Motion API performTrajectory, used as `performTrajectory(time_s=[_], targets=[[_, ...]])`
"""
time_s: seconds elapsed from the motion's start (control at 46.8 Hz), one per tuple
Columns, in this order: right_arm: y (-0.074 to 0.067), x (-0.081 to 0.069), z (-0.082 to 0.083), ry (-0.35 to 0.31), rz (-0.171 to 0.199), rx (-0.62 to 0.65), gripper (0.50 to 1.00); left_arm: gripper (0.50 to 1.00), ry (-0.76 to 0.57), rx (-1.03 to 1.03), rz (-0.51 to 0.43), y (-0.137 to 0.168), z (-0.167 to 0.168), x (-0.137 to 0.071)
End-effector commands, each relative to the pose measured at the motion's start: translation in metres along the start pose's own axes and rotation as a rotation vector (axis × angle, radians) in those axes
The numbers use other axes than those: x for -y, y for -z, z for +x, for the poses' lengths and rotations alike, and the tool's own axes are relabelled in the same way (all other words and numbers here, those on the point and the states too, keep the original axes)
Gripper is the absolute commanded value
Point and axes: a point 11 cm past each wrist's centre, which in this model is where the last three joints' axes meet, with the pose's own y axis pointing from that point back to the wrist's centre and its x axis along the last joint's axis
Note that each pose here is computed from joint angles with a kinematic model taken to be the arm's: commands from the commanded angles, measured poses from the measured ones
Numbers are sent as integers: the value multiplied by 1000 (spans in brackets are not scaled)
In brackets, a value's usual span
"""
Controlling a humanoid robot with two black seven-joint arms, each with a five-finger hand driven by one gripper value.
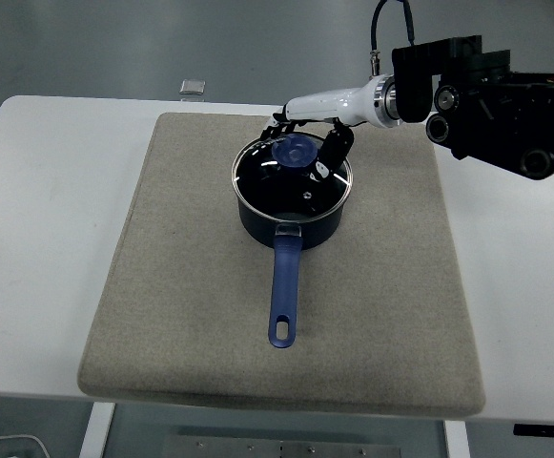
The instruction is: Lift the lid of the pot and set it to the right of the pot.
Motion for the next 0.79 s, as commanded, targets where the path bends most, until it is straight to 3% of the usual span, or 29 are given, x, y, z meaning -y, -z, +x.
performTrajectory(time_s=[0.0, 0.214, 0.534, 0.769], targets=[[-2, 1, -2, 6, -8, -7, 897, 1000, 0, 0, 0, 0, 0, 0], [-4, -2, 4, -10, -19, -15, 885, 1000, 0, 0, 0, 0, 0, 0], [-4, -1, 3, -9, -19, -16, 809, 1000, 0, 0, 0, 0, 0, 0], [-5, 0, 0, 0, -24, -19, 803, 1000, 0, 0, 0, 0, 0, 0]])
